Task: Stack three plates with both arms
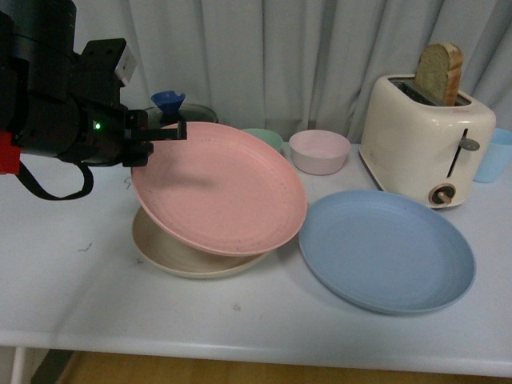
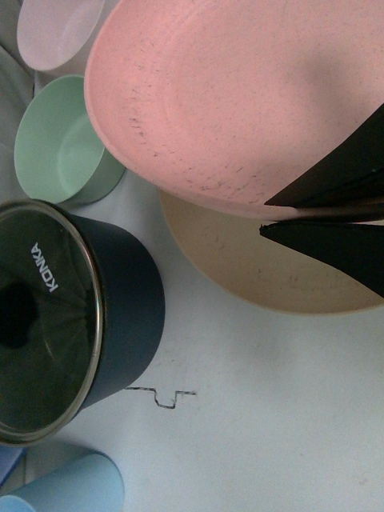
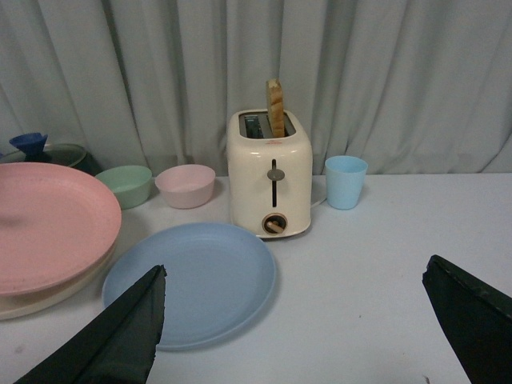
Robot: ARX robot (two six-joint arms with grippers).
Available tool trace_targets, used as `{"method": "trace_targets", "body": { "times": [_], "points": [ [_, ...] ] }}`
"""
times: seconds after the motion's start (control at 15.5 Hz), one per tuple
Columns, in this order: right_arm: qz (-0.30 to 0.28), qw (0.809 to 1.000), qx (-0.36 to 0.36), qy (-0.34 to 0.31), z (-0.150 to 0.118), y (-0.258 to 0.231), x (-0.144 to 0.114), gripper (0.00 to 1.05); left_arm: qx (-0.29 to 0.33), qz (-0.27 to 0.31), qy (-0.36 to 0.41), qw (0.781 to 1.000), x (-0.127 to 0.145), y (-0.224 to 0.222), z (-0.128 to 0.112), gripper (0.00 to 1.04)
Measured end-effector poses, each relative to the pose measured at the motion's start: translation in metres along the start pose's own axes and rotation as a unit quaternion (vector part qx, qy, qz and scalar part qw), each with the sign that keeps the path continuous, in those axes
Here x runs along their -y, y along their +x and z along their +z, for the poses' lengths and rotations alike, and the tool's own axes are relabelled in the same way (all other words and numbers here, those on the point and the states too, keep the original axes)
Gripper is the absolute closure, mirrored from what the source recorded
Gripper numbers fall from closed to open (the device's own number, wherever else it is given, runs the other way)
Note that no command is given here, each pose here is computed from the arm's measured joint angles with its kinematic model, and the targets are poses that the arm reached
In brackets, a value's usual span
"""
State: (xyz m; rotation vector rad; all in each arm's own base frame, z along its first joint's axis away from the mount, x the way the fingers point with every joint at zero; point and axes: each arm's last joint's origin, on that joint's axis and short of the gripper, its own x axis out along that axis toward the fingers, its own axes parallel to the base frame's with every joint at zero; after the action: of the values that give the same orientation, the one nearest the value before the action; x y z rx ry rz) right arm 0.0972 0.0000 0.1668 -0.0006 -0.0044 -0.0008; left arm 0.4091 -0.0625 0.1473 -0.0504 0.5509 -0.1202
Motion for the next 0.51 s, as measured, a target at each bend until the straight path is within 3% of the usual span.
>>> {"method": "trace_targets", "body": {
  "times": [0.51],
  "points": [
    [0.0, 1.0, 0.0, 0.0, 0.0, 0.0, 0.0, 0.06, -0.006, 0.043, -0.072, 0.996, -0.025, 0.033, -0.021, 1.02]
  ]
}}
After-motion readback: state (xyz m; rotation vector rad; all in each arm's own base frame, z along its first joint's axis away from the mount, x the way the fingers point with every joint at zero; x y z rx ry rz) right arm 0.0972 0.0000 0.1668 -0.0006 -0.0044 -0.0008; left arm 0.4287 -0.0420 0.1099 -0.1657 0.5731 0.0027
